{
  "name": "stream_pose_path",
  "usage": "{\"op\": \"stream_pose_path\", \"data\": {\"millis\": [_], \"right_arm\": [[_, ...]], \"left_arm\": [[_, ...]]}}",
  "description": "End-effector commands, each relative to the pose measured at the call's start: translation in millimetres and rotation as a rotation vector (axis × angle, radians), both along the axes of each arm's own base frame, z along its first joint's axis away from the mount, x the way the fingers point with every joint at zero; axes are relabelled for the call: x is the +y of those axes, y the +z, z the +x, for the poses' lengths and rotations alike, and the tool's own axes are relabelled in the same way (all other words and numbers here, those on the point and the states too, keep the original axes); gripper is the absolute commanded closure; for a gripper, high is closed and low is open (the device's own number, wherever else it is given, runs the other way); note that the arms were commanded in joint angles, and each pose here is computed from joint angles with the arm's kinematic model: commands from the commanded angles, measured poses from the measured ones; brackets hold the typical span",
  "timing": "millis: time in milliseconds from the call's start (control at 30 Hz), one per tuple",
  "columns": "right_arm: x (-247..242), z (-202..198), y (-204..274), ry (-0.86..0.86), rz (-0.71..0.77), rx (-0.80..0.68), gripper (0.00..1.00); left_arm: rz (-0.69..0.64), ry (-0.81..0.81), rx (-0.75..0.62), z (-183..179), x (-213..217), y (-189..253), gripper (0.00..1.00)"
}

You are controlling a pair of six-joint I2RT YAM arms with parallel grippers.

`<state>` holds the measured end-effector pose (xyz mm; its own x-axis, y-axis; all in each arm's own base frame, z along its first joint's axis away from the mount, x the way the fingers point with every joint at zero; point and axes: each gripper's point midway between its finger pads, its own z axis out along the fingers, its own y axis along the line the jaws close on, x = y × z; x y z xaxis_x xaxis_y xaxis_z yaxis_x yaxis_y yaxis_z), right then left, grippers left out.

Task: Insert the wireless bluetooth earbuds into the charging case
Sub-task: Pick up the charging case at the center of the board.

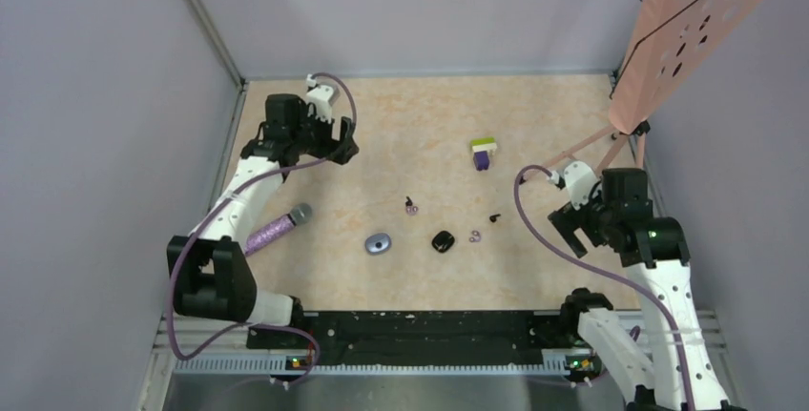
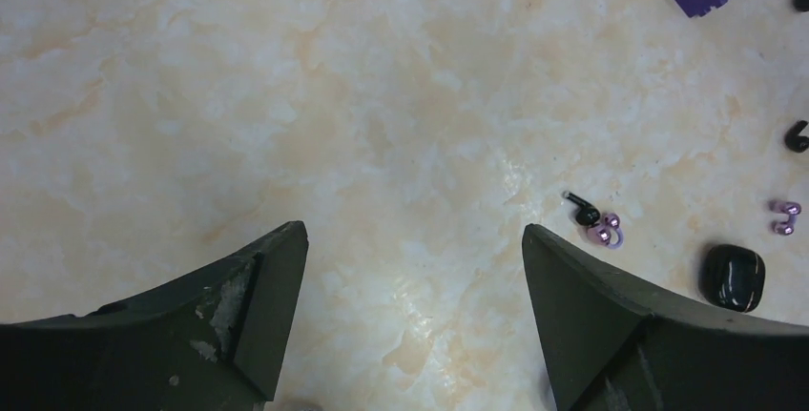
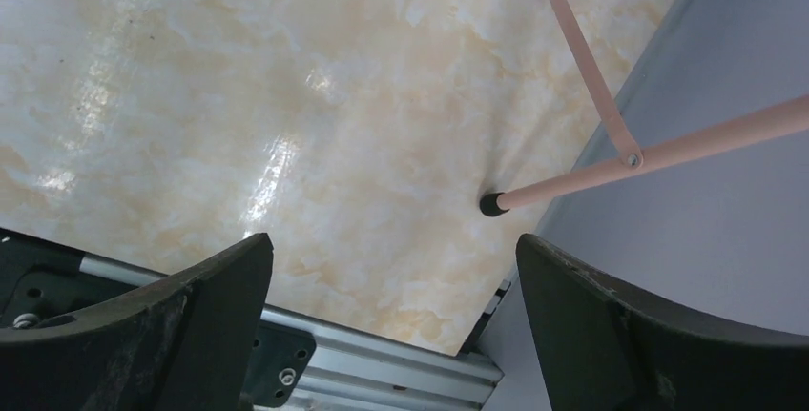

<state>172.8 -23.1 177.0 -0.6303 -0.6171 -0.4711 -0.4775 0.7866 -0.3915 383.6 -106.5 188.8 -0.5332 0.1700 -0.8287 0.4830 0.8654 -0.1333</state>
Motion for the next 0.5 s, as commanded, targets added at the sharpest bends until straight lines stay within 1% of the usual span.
{"op": "stream_pose_path", "data": {"millis": [0,100,200,300,367,433,467], "right_arm": [[24,15,14,0.114,0.085,0.011,0.01],[53,24,8,0.251,0.186,0.093,0.01],[85,30,5,0.354,0.263,0.218,0.01],[111,33,5,0.447,0.317,0.304,0.01],[123,43,5,0.491,0.320,0.285,0.01],[138,56,5,0.565,0.299,0.223,0.01],[145,63,4,0.600,0.288,0.185,0.02]], "left_arm": [[-0.074,-0.025,-0.107,14,-19,40,0.12],[-0.105,-0.035,-0.216,9,-23,57,0.12],[-0.123,-0.061,-0.304,-4,-27,70,0.11],[-0.143,-0.062,-0.291,-17,-33,61,0.11],[-0.150,-0.074,-0.272,-25,-38,51,0.11],[-0.159,-0.080,-0.254,-33,-40,41,0.13],[-0.156,-0.076,-0.266,-35,-39,39,0.13]]}}
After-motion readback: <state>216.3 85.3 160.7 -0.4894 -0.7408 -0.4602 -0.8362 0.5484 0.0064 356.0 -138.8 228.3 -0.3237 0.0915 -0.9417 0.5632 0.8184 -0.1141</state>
